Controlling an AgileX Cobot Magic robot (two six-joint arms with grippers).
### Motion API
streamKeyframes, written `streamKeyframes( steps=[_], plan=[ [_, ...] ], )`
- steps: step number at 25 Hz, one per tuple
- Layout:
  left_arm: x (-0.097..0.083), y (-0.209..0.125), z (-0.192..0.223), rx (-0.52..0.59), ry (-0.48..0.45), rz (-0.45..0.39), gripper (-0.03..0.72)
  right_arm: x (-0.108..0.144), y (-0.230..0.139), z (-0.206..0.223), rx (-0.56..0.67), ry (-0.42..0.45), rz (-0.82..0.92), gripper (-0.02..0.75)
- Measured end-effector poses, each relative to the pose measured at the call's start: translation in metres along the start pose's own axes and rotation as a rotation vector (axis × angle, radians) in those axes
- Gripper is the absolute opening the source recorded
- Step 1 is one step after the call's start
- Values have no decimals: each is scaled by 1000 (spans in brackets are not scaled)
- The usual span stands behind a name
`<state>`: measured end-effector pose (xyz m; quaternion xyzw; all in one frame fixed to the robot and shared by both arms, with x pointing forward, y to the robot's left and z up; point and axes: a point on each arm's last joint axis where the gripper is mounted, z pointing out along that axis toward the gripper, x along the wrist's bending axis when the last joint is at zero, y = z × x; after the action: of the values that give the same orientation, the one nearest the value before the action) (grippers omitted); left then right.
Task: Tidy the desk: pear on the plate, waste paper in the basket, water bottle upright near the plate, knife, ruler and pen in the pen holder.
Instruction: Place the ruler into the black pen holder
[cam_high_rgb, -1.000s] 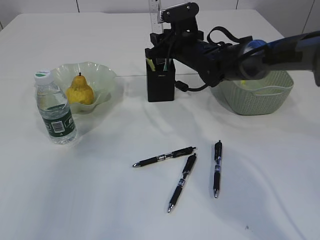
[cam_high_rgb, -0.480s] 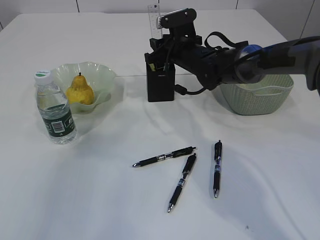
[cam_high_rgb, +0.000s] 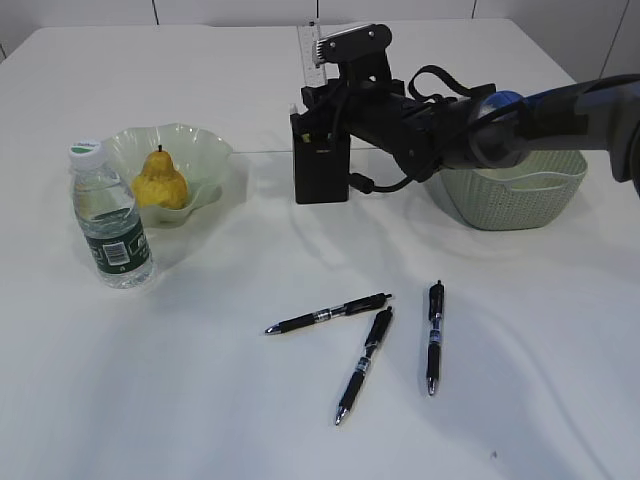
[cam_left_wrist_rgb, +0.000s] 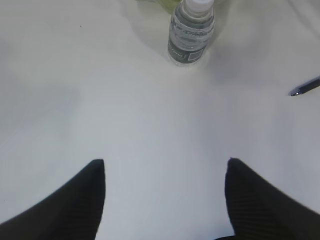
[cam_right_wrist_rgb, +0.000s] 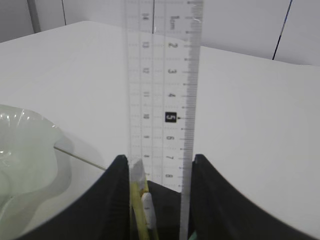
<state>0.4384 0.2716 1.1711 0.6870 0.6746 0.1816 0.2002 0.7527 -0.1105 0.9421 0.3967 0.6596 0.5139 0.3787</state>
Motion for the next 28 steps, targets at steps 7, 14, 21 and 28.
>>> streamKeyframes(
  steps=[7,14,21,28],
  plan=[
    [0,0,0,0,0,0,526,0,-2,0,20,-1,2,312],
    [0,0,0,0,0,0,526,0,-2,0,29,-2,16,323],
    [0,0,0,0,0,0,526,-1,-6,0,71,-7,43,398],
    [0,0,0,0,0,0,526,-1,-8,0,93,-10,51,407]
  ],
)
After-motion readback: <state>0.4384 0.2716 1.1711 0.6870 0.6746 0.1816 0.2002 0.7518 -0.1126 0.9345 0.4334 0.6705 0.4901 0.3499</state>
